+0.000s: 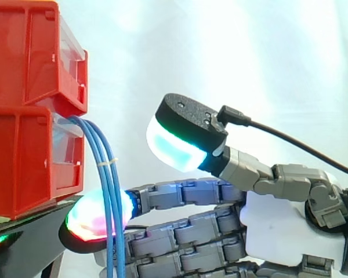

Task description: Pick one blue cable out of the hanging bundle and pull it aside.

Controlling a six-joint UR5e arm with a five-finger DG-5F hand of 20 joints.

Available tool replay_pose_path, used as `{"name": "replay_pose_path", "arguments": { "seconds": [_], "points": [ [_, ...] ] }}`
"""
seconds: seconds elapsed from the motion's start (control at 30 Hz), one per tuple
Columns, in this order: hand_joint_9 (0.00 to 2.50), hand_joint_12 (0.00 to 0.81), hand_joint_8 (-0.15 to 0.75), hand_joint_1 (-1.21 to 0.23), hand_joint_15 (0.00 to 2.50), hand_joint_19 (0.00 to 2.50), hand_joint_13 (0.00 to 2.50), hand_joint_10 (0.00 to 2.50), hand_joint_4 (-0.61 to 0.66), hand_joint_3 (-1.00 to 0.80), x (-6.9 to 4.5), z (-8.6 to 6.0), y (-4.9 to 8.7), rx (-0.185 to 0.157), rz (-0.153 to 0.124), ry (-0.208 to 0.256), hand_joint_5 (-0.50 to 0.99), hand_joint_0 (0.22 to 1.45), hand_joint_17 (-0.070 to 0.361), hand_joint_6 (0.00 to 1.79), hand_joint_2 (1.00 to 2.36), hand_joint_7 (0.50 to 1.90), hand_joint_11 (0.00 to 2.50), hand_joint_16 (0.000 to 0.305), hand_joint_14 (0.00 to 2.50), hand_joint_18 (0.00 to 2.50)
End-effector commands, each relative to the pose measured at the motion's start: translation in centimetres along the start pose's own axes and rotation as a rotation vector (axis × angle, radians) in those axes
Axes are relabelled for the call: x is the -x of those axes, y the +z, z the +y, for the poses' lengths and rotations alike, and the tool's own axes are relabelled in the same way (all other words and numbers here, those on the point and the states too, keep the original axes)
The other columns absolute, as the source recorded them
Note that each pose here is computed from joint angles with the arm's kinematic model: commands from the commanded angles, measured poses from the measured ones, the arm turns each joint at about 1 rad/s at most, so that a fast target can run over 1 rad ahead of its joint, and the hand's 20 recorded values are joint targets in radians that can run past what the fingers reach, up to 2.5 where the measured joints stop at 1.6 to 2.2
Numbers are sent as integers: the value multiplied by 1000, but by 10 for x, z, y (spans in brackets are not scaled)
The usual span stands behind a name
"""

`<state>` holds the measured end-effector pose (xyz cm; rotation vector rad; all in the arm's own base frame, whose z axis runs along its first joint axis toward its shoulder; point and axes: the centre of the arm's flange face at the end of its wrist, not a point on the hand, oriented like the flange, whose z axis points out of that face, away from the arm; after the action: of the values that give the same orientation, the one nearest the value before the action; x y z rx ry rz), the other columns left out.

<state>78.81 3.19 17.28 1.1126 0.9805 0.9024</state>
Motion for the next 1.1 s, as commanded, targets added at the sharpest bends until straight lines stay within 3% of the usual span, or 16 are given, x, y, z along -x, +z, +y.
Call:
{"name": "replay_pose_path", "arguments": {
  "seconds": [0.0,0.27,0.5,0.63,0.87,1.07],
  "points": [
    [592,381,319,-503,167,331,459,0,369,-478,-9,5,-1,14,9,-5,-146,493,141,503,1002,838,45,63,7,519],
    [670,359,307,-568,184,352,512,3,362,-412,-18,8,-3,22,15,5,-107,548,128,504,1009,985,85,57,6,570],
    [710,348,309,-582,201,377,549,4,290,-379,-17,9,-2,26,14,11,-85,578,123,503,1012,1197,124,54,7,614],
    [726,348,313,-577,210,386,573,4,276,-384,-19,12,-1,27,17,24,-78,582,120,502,1011,1237,131,53,8,635],
    [770,353,321,-558,225,394,610,5,276,-395,-11,22,10,31,6,30,-71,581,118,502,1011,1268,154,53,8,675],
    [790,354,327,-548,232,402,629,5,257,-384,-4,26,15,3,13,49,-60,585,118,500,1012,1343,164,52,8,700]
  ]
}}
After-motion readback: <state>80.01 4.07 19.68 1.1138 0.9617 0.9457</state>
